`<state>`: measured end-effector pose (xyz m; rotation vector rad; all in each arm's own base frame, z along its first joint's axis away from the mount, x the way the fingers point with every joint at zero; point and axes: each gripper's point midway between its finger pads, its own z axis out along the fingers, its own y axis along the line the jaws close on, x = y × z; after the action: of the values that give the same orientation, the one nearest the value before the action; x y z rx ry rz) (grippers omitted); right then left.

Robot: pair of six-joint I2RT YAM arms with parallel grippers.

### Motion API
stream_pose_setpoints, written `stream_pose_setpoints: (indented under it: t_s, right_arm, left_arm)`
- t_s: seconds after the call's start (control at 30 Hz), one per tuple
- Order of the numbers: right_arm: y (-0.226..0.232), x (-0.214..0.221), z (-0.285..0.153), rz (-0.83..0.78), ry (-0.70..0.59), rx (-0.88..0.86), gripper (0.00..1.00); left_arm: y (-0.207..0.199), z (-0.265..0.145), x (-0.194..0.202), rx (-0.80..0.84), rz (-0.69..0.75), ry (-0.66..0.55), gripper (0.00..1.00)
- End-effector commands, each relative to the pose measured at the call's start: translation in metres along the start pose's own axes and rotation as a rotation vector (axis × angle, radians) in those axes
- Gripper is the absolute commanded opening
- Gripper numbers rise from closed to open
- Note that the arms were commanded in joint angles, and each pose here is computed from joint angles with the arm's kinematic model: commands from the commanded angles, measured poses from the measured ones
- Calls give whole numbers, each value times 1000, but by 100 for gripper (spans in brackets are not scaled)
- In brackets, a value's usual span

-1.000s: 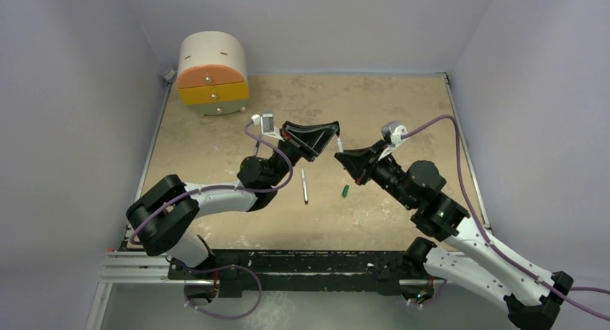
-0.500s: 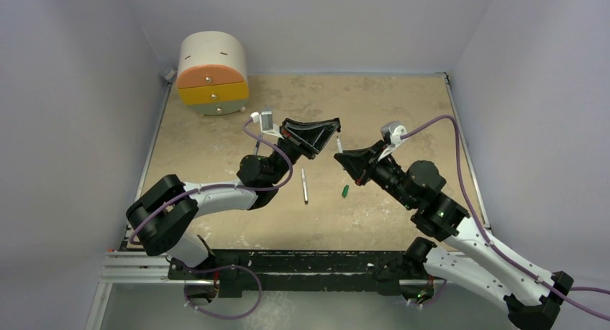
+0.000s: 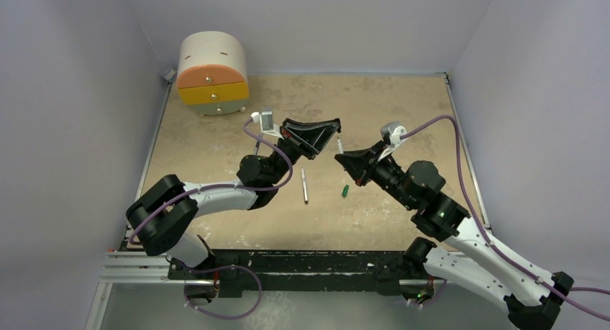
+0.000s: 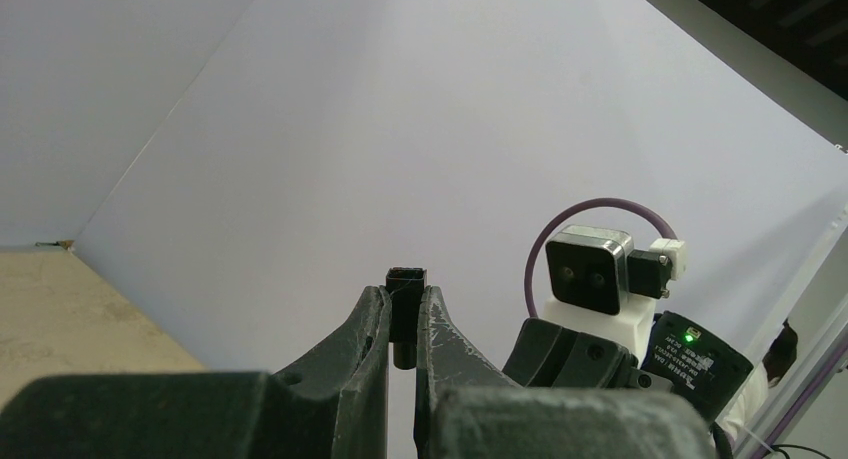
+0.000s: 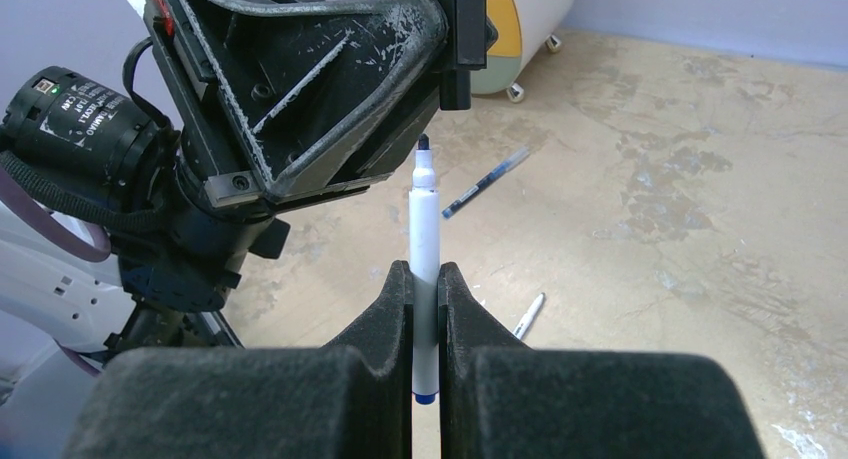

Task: Insert the pens into the pen caps

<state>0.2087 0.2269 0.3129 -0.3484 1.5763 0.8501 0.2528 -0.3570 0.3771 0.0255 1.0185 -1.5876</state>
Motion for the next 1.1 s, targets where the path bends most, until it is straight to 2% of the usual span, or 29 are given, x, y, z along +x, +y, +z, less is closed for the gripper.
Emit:
stream_pose_setpoints:
  t_s: [0.0,1.07]
  right_arm:
    - [6,-25,-4,-9,-72,-15,0]
    - [-1,-29,-2,-32,-75,24,0]
  left_arm:
    - [-40,10,-34,126,3,-95,0]
    - [-47,7,-29,169,-37,-75,0]
